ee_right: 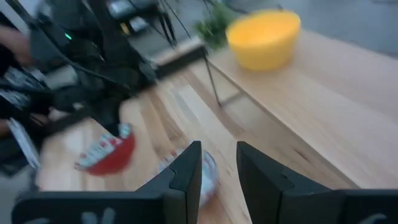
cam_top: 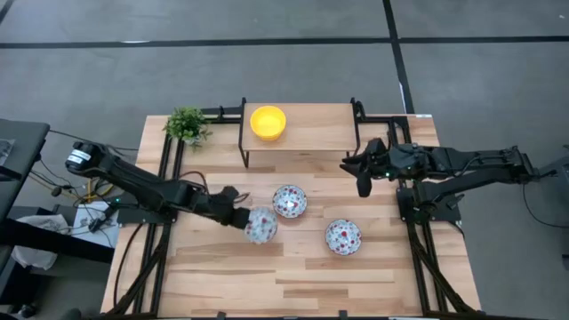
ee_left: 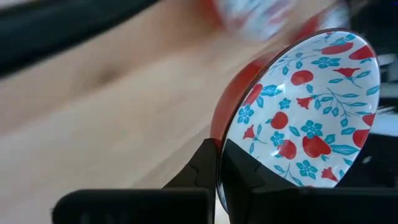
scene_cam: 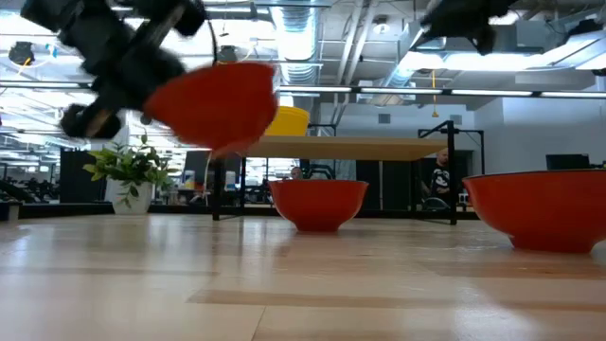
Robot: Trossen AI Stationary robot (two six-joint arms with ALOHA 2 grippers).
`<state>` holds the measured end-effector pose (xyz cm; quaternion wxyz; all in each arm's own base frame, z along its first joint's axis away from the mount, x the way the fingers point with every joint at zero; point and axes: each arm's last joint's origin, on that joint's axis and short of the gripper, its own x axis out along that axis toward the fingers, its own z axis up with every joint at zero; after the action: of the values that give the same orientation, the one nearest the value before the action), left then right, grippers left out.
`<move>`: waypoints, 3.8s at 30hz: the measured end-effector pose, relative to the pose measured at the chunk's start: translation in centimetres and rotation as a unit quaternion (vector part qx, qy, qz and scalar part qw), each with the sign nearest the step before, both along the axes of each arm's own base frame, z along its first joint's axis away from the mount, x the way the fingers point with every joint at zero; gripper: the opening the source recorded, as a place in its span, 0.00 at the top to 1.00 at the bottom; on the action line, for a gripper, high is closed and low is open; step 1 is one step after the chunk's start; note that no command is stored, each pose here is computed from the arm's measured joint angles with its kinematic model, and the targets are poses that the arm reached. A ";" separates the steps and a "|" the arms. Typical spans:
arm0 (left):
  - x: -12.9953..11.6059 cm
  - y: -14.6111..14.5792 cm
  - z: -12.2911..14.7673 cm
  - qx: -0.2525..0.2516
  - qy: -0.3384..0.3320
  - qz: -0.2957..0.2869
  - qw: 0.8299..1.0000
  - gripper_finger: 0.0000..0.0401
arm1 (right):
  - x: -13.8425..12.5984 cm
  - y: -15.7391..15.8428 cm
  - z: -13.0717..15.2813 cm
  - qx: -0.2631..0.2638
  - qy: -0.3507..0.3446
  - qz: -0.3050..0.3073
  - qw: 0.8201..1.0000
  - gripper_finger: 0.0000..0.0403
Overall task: Pick & Place Mini bowls
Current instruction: Put the bottom left white bowl on the shelf
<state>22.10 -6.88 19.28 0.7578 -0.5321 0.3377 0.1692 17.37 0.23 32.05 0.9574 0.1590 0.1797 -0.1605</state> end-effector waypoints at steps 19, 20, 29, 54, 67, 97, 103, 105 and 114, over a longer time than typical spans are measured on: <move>3.1 5.3 15.4 0.483 -0.127 0.080 0.863 0.99 | 5.3 4.7 8.1 -0.260 -0.069 0.081 0.960 0.78; 3.2 5.7 16.0 0.500 -0.120 0.086 0.853 0.99 | 5.7 5.1 8.5 -0.282 -0.056 0.070 0.955 0.78; 6.1 8.4 19.0 0.592 -0.059 0.097 0.798 0.99 | 10.5 7.5 9.1 -0.435 0.099 -0.122 0.887 0.78; 8.0 8.5 20.0 0.634 -0.053 0.064 0.769 0.99 | 14.6 6.9 9.3 -0.421 0.113 -0.177 0.882 0.72; 8.0 8.2 20.1 0.633 -0.059 0.062 0.769 0.99 | 15.1 5.0 9.3 -0.416 0.121 -0.190 0.881 0.74; 8.1 8.2 20.3 0.628 -0.082 0.057 0.772 0.95 | 15.3 3.5 9.3 -0.410 0.124 -0.199 0.881 1.00; 8.2 8.0 20.5 0.630 -0.101 0.040 0.769 0.80 | 15.3 3.5 8.8 -0.420 0.145 -0.188 0.876 1.00; 8.1 8.0 20.6 0.634 -0.099 0.035 0.766 0.73 | 15.3 3.5 8.5 -0.416 0.152 -0.186 0.877 1.00; 6.1 8.1 22.4 0.632 -0.125 0.053 0.763 0.53 | 14.8 2.7 8.0 -0.397 0.167 -0.201 0.880 1.00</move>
<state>28.16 1.19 41.67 0.9475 0.0337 0.0277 0.3166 32.13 2.89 40.07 0.8432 -0.2310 0.2226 -0.4314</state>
